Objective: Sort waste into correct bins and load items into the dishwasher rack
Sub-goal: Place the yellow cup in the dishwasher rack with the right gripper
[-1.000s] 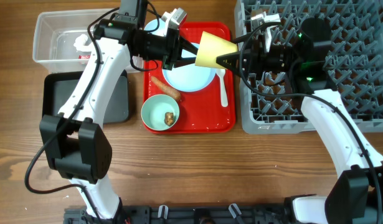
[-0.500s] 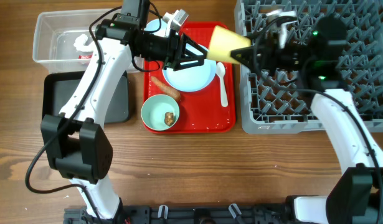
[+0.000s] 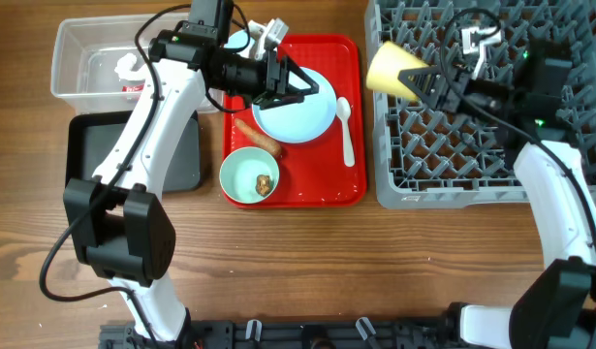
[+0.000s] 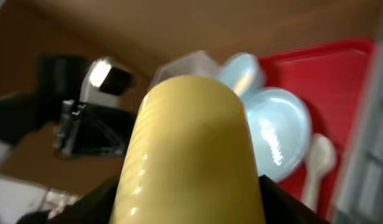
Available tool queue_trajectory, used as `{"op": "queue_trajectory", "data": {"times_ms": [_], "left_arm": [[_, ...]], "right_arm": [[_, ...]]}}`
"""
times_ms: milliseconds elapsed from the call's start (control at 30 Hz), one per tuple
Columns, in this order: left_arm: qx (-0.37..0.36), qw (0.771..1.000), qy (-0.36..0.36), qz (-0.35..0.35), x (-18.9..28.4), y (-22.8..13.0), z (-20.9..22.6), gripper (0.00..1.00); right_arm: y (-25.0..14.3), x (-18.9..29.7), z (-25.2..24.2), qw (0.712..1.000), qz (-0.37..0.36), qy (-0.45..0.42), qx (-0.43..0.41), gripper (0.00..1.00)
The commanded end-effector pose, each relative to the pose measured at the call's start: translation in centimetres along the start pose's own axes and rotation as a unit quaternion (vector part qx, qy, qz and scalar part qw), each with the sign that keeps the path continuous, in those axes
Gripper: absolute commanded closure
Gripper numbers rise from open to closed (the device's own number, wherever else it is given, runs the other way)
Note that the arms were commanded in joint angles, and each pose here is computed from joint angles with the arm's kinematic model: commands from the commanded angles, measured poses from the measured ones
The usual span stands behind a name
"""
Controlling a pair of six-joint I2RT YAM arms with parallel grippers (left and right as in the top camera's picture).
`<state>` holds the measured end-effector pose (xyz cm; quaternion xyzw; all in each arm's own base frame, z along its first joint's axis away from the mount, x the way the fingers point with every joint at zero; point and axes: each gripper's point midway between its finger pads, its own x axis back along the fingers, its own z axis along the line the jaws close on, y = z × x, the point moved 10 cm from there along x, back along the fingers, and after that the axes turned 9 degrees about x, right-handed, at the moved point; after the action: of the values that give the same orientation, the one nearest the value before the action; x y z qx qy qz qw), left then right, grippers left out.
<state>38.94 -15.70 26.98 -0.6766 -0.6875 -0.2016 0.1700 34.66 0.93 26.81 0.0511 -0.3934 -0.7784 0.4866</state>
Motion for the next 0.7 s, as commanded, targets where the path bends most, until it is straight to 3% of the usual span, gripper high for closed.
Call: {"op": "queue_trajectory", "data": {"times_ms": [0,200,367,667], "left_arm": [[-0.017,0.993,0.105,-0.060,0.6,0.7,0.6,0.50],[-0.016,0.978,0.184,-0.099,1.0,1.2,1.7,0.48],[-0.016,0.968,0.220,-0.116,1.3,1.5,2.2,0.45],[-0.004,0.955,0.269,-0.124,1.6,1.3,3.0,0.43]], "right_arm": [[1.9,2.9,1.9,0.980,-0.021,-0.182,0.074,0.41],[2.8,6.8,5.0,0.936,0.014,-0.346,0.057,0.41],[1.2,7.6,5.9,0.899,0.089,-0.427,0.033,0.44],[-2.1,5.9,3.7,0.861,0.227,-0.453,-0.032,0.43]]}}
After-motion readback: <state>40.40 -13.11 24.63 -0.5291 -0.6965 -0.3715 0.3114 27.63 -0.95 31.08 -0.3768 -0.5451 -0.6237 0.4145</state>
